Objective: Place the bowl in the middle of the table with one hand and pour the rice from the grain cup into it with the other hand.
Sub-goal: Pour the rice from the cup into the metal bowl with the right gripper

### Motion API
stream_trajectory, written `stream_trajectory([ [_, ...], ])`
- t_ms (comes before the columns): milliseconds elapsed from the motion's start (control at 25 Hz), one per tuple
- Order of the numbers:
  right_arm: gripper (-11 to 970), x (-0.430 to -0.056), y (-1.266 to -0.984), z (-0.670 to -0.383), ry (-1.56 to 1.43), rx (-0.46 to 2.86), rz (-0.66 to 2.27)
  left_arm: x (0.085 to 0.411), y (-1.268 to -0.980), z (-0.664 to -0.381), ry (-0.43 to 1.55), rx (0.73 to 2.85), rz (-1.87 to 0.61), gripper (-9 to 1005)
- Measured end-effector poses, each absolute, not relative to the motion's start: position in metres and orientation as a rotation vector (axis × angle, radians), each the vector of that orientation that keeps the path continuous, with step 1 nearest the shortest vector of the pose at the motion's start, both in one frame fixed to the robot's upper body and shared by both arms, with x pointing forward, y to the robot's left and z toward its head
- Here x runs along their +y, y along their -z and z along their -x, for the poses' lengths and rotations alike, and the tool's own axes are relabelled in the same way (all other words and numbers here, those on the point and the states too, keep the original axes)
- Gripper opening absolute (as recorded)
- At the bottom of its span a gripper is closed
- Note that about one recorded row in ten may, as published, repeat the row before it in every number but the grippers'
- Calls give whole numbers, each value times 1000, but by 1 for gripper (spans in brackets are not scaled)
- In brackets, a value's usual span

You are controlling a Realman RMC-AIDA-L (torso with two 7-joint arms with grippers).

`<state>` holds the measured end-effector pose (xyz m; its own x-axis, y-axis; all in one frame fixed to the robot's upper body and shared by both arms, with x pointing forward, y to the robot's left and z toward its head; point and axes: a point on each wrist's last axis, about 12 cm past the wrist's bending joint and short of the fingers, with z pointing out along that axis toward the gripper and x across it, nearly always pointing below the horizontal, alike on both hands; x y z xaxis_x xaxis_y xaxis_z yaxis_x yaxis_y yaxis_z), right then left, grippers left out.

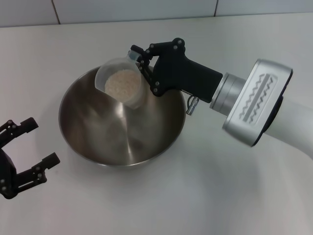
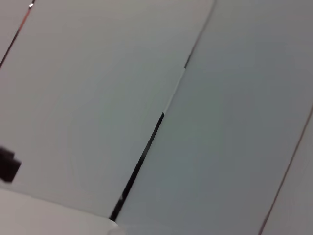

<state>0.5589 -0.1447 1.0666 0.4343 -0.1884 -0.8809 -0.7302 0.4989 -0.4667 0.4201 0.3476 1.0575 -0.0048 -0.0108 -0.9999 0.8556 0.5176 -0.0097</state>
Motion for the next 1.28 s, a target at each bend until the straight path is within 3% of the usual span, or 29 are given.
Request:
stream_trajectory([
  [840, 19, -126, -1065, -535, 321, 575, 1279, 349, -1057, -419, 804, 1428, -751, 863],
  [1280, 22, -121, -1065, -530, 554, 351, 1372, 348, -1055, -419, 794, 1435, -746, 862],
])
